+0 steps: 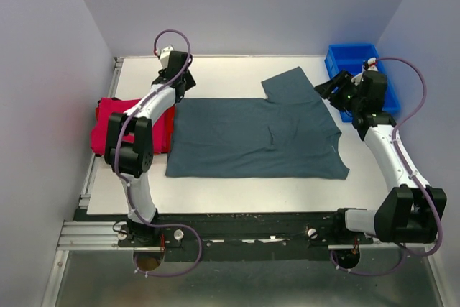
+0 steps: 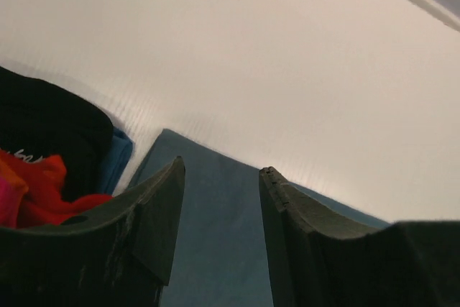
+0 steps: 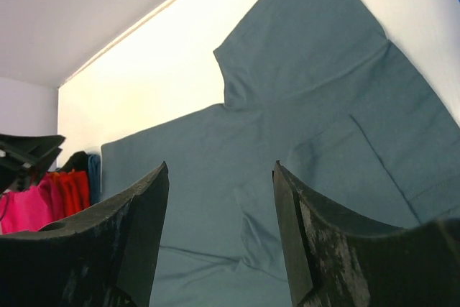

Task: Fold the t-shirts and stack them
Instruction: Grap the side of the flattened tshirt furthest away from the robot with both arms

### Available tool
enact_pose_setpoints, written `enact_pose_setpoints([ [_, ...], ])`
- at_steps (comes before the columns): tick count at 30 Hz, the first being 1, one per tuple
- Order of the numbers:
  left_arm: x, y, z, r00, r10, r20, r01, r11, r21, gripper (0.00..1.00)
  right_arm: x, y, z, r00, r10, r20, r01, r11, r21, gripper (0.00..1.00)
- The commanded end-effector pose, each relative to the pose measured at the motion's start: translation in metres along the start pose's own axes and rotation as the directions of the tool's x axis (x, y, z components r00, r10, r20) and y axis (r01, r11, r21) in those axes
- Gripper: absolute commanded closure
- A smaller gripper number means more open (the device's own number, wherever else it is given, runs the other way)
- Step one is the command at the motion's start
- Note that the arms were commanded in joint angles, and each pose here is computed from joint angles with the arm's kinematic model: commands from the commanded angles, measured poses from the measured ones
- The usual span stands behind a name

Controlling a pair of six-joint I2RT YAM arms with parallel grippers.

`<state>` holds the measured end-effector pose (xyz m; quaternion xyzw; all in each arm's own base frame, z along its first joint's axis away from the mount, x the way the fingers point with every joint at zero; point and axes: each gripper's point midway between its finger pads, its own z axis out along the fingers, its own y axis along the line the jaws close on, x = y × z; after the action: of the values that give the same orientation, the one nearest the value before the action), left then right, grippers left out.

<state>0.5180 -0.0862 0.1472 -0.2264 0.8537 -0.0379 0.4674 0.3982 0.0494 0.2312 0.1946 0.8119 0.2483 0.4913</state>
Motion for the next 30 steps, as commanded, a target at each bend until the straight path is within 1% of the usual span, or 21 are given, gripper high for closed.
enact_pose_setpoints([
  [1,0.030,0.012,0.035,0.991,0.028,-0.127,-0.036,0.998,-0.058,0.42,-0.019,0.014,0.015,0.999,-0.021,0.044,0.023,0.998,-0.054,0.33],
  [7,0.045,0.022,0.061,0.983,0.023,-0.182,-0.045,0.992,-0.119,0.42,-0.013,0.008,0.025,1.000,-0.016,0.025,0.017,0.999,-0.048,0.33],
  [12,0.056,0.041,0.077,0.975,0.012,-0.222,-0.056,0.979,-0.195,0.42,-0.002,0.001,0.030,1.000,-0.012,-0.003,0.012,0.999,-0.038,0.33],
  [14,0.056,0.049,0.081,0.975,-0.004,-0.220,-0.046,0.974,-0.221,0.43,0.000,-0.002,0.031,1.000,-0.012,-0.003,0.012,1.000,-0.029,0.33],
  [22,0.067,0.065,0.089,0.967,-0.035,-0.252,-0.028,0.969,-0.244,0.44,0.002,-0.012,0.044,0.999,-0.019,-0.025,0.020,1.000,0.005,0.33],
  [27,0.075,0.069,0.098,0.958,-0.046,-0.284,-0.025,0.970,-0.240,0.51,0.001,-0.021,0.068,0.997,-0.035,-0.075,0.041,0.996,0.075,0.33],
  [30,0.077,0.064,0.102,0.955,-0.056,-0.292,-0.005,0.979,-0.206,0.62,0.000,-0.022,0.086,0.993,-0.058,-0.103,0.069,0.992,0.103,0.33],
])
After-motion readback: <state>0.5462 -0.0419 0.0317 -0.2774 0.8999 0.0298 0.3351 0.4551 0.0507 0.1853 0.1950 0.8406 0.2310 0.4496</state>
